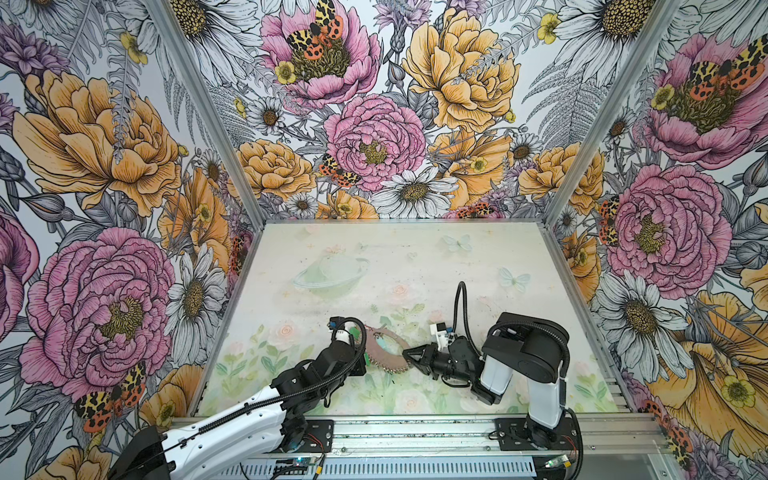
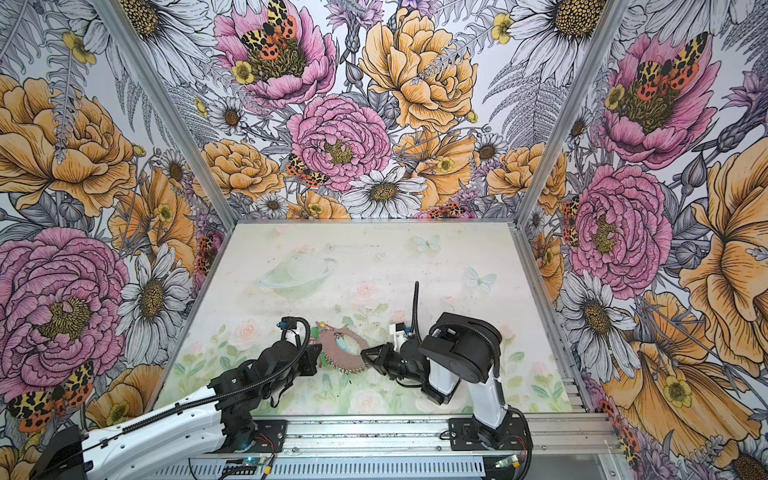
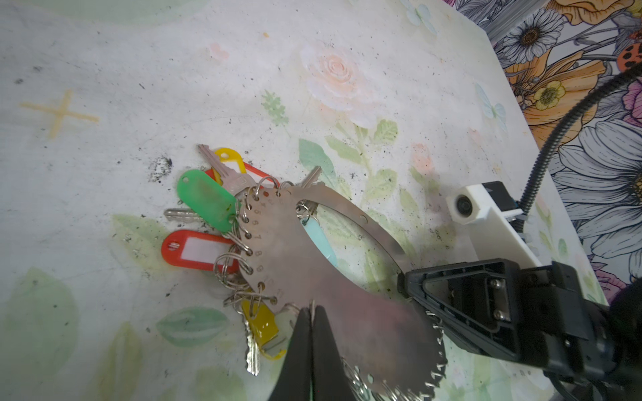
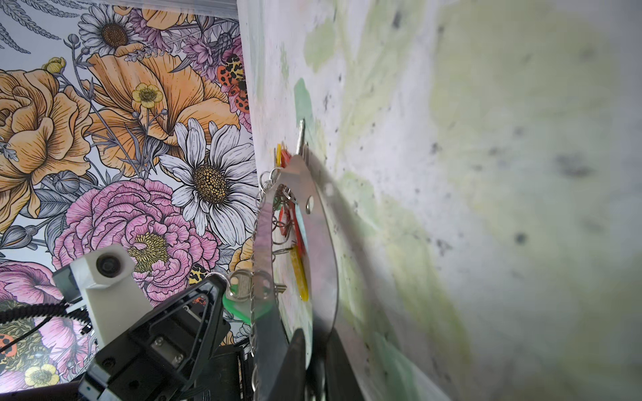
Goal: Put the keys on the keyring
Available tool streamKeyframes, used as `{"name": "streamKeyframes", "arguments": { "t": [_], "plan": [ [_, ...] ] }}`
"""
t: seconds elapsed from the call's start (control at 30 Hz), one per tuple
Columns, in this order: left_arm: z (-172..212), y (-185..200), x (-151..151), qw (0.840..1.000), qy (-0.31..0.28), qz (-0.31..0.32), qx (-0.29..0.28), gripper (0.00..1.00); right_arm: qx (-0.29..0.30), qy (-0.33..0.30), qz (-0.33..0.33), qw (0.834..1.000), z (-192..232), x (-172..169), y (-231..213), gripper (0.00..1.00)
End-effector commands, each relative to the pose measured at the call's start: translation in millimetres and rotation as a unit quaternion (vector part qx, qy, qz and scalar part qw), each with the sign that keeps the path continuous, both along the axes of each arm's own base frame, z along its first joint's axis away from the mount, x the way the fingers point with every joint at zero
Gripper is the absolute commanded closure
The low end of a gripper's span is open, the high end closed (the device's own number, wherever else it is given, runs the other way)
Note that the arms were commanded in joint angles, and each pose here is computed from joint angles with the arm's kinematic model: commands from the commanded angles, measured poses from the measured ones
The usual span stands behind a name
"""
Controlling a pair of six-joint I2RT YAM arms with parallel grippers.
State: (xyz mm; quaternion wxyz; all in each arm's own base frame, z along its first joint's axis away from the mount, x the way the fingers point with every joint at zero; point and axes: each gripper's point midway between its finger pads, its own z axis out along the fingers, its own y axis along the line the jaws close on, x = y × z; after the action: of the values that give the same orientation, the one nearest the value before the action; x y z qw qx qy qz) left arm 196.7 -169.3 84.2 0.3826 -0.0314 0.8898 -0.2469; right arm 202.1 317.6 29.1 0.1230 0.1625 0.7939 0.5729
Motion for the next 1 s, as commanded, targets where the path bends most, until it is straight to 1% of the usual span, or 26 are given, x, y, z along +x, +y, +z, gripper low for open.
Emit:
{"name": "streamKeyframes", "arguments": {
  "t": [0.0, 0.17, 0.4, 0.5, 0.57, 0.63, 0.67, 0.7, 0.77, 0.8, 0.83, 0.87, 0.9, 0.97],
  "plan": [
    [-6, -3, -3, 1.000, 0.010, -0.005, -0.007, 1.00, -0.013, -0.012, -0.010, 1.000, -6, 4, -6, 0.90],
    [-10, -3, -4, 1.000, 0.015, -0.003, -0.006, 1.00, -0.004, -0.022, -0.009, 1.000, 3, 4, -4, 0.94],
    [-9, -2, -1, 1.000, 0.011, 0.001, 0.003, 1.00, 0.002, -0.063, -0.016, 0.998, 23, 8, -8, 1.00],
    [-4, 4, 3, 1.000, 0.006, 0.009, 0.018, 0.91, -0.008, -0.086, -0.027, 0.996, 30, 10, -16, 1.00],
    [1, 10, 6, 0.999, 0.001, 0.017, 0.029, 0.83, -0.026, -0.095, -0.025, 0.995, 30, 8, -19, 1.00],
    [10, 21, 12, 0.999, -0.001, 0.040, 0.032, 0.72, -0.048, -0.105, -0.021, 0.993, 32, 8, -22, 1.00],
    [14, 26, 16, 0.998, -0.002, 0.047, 0.031, 0.70, -0.063, -0.115, -0.016, 0.991, 36, 8, -22, 1.00],
    [19, 31, 19, 0.998, -0.004, 0.054, 0.027, 0.67, -0.087, -0.127, -0.007, 0.988, 39, 9, -23, 1.00],
    [29, 41, 26, 0.998, -0.011, 0.066, 0.018, 0.64, -0.157, -0.165, 0.009, 0.974, 54, 12, -28, 1.00],
    [35, 46, 30, 0.997, -0.017, 0.072, 0.013, 0.62, -0.213, -0.184, 0.019, 0.959, 60, 12, -36, 1.00],
    [41, 52, 34, 0.996, -0.026, 0.079, 0.009, 0.60, -0.249, -0.210, 0.022, 0.945, 73, 14, -44, 1.00],
    [48, 58, 39, 0.995, -0.036, 0.090, 0.009, 0.60, -0.268, -0.230, 0.021, 0.936, 85, 16, -52, 1.00],
    [55, 59, 42, 0.995, -0.044, 0.086, 0.001, 0.59, -0.284, -0.245, 0.020, 0.927, 96, 18, -61, 1.00],
    [69, 68, 49, 0.993, -0.072, 0.095, 0.004, 0.56, -0.319, -0.268, 0.030, 0.909, 108, 21, -73, 1.00]
  ]
}}
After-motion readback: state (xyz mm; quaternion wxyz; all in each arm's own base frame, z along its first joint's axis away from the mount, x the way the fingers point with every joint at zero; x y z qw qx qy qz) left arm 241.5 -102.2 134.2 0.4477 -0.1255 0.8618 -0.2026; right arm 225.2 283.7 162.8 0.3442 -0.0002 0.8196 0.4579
